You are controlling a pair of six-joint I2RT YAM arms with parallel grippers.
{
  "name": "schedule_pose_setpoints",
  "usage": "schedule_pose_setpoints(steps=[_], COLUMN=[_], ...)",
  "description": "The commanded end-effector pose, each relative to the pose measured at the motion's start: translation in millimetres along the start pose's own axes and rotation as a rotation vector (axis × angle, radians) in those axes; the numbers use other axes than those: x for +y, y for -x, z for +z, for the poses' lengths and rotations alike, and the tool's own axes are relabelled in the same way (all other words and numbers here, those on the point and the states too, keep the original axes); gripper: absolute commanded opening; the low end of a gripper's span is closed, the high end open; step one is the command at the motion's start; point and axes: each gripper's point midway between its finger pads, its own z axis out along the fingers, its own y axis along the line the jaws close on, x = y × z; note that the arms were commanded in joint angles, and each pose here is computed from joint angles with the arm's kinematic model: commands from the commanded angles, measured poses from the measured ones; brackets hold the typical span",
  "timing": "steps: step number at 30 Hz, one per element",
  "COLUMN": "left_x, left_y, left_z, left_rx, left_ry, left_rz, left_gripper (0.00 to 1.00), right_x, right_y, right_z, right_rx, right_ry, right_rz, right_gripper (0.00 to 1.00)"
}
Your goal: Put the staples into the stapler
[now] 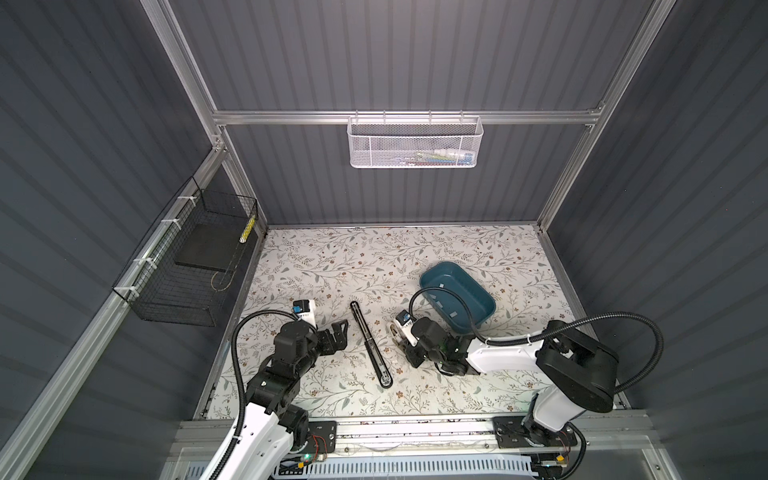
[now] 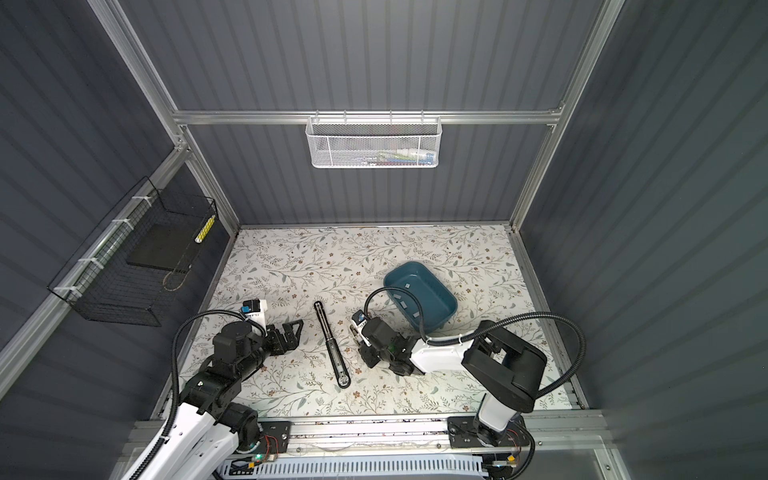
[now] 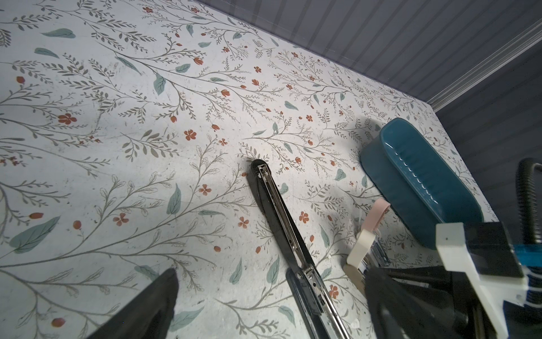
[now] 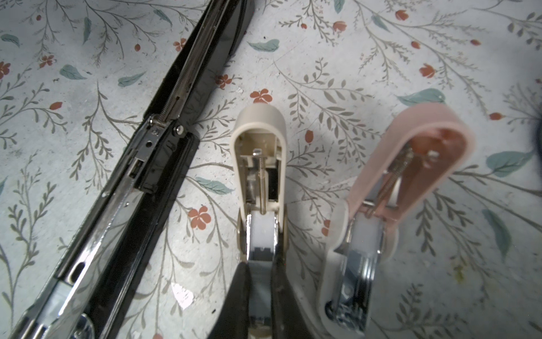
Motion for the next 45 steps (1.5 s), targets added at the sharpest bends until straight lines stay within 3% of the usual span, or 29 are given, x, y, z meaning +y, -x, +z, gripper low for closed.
schedule_pose_setpoints(steps=[1,23,32,45], left_x=[1,1,1,1], left_y=[-5,-5,-4,-4], left_z=[0,-2,-2,-2], left_rx=[0.012,0.005,0.004,0.003], left_ry=[-0.002,-0.006,-0.006,-0.004], left_rz=[-0.012,-0.012,-0.013,-0.014], left_gripper=[0.99,0.99,0.99,0.99], right_x=[0,-3,2,6], right_y=[5,-8,-9,-7], right_z=[3,0,-1,-5], right_rx=[-0.001,0.077,0.09,0.085], right_ry=[-0.013,-0.067,-0.046,-0.028], right_rz=[-0.011,-0.054,-0.06,-0.055], right_gripper=[0.08,0.11,0.21,0.26])
